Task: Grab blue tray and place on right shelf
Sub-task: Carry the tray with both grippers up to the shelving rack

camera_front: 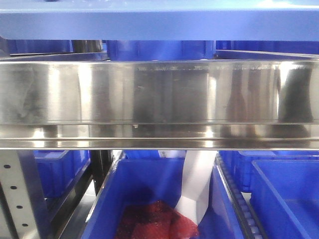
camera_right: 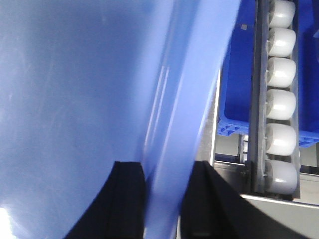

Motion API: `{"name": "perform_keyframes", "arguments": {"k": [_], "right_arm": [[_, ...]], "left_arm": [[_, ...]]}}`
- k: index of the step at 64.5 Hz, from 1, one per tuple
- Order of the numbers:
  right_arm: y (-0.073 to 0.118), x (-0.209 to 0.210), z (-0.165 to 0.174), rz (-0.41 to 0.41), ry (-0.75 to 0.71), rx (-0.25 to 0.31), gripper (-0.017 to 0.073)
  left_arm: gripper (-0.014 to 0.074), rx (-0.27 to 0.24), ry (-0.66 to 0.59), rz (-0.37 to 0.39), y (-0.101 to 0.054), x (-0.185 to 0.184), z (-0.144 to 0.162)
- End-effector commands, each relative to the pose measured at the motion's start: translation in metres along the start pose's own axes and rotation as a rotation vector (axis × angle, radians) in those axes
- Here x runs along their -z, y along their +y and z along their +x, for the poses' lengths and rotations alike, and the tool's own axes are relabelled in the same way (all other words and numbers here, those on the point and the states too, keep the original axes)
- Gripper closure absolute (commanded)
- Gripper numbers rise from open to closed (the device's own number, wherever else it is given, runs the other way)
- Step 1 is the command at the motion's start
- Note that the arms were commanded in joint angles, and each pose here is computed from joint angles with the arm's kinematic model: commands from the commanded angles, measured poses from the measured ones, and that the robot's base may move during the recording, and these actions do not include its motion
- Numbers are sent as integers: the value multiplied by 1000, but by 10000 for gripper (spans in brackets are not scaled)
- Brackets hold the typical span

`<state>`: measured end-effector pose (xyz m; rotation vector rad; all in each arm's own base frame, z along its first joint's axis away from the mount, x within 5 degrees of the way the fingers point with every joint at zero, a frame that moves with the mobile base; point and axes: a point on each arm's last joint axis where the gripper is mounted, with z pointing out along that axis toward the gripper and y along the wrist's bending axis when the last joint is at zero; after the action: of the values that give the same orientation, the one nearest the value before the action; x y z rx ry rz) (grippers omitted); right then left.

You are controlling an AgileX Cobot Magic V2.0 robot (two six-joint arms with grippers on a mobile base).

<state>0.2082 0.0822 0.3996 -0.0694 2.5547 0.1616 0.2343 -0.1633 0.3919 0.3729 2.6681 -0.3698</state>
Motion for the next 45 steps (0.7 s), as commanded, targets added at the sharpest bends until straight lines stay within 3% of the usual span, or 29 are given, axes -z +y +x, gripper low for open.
{"name": "perform_keyframes", "arguments": {"k": [1, 17, 28, 45], "right_arm": [[0, 15, -8, -21, -117, 34, 504], [1, 15, -9, -25, -128, 34, 504], [3, 18, -15, -37, -146, 35, 504], [17, 18, -59, -39, -172, 51, 504]], "left_arm": [[643, -29, 24, 13, -2, 18, 8], [643, -39, 43, 12, -2, 18, 10], [642, -51, -28, -15, 0, 22, 2], [643, 30, -163, -35, 17, 32, -41]]}}
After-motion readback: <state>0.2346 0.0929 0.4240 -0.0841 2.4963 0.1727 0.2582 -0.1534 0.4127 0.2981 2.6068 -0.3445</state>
